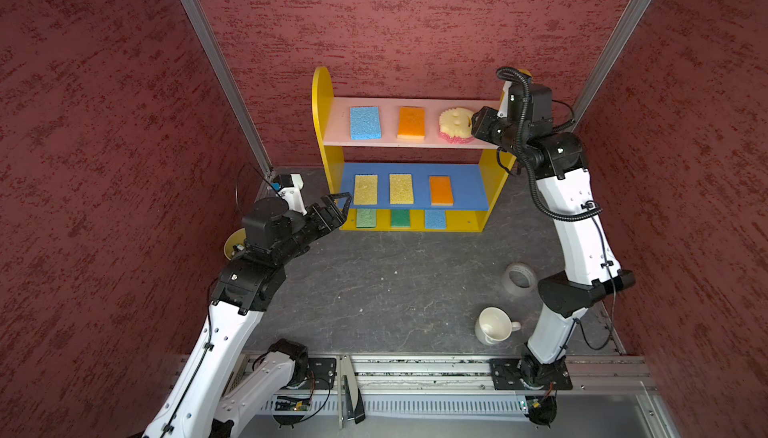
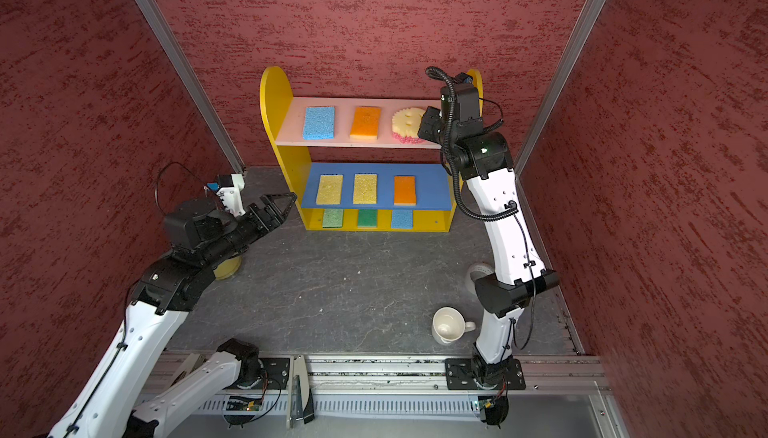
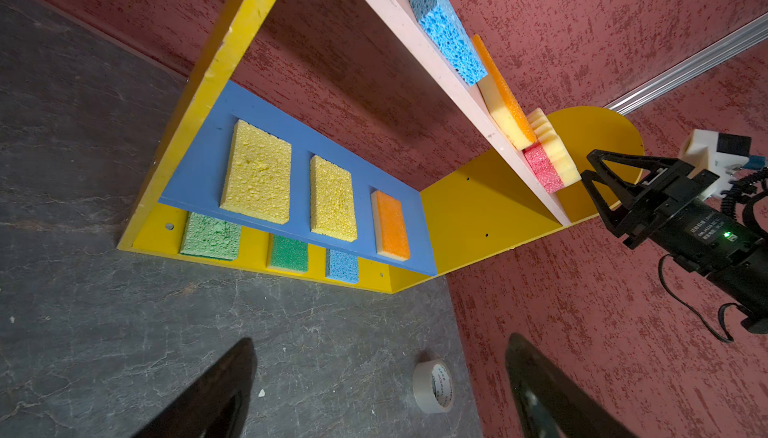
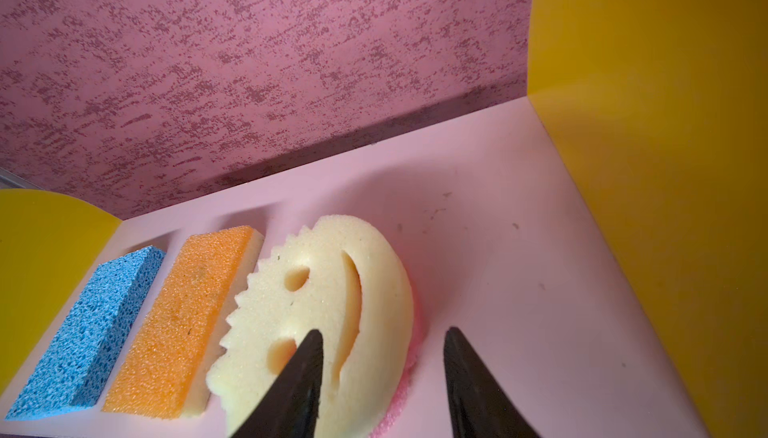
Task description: Place and organize the cleaning sponges onto the shelf
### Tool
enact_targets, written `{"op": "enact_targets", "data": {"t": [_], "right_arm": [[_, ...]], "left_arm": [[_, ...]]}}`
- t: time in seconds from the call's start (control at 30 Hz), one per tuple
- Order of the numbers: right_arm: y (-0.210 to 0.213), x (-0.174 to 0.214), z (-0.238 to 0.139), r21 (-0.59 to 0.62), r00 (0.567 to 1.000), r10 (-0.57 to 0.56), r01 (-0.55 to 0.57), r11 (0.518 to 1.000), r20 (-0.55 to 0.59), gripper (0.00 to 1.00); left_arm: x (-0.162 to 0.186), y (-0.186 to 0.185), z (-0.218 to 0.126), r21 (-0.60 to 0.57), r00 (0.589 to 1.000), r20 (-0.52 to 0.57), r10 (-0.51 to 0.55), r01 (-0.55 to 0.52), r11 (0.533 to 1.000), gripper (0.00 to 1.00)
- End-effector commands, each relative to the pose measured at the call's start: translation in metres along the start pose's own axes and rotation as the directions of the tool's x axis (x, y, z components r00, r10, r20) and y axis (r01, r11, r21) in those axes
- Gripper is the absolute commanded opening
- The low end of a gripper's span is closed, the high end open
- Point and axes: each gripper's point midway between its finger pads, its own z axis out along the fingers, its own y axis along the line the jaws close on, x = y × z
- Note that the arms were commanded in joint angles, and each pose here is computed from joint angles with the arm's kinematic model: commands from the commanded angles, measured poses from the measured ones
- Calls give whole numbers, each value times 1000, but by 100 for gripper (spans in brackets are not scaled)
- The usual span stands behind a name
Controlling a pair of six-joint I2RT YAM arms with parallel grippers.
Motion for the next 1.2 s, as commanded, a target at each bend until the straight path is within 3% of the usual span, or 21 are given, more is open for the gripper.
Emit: {"op": "enact_targets", "data": {"t": [0.0,0.1,0.17,0.23,0.3,0.4,0.77,1.07,1.17], "right_arm": [[0,-15,-17,-19,999,16,-15,1000,43,50],[8,-16,-27,-65,999,17,-14,998,38,43],[13,-11,-32,-105,1000,15,-13,994,16,23],[16,0,-34,-135,1000,14,-16,991,-15,8],[17,10,-36,-166,999,17,-22,986,-32,0],[19,21,-43,-207,999,28,-37,978,-47,0],[24,45,-22,-250,993,37,-64,966,-113,0],[23,47,-13,-243,992,48,-75,967,-113,0],[22,48,-9,-241,992,49,-76,968,-116,0]], "left_arm": [[-3,-4,1,24,1000,5,8,-8,1000,93],[-9,-14,3,41,1000,0,27,-27,999,90],[-12,-19,5,54,1000,0,31,-31,998,85],[-15,-23,7,67,999,5,34,-34,997,76],[-20,-29,10,81,999,12,36,-37,996,57],[-29,-44,15,114,999,1,54,-54,992,45],[-42,-69,35,172,997,-28,68,-62,983,39],[-60,-73,59,134,995,-12,95,-93,987,32],[-66,-73,63,103,994,13,106,-107,989,24]]}}
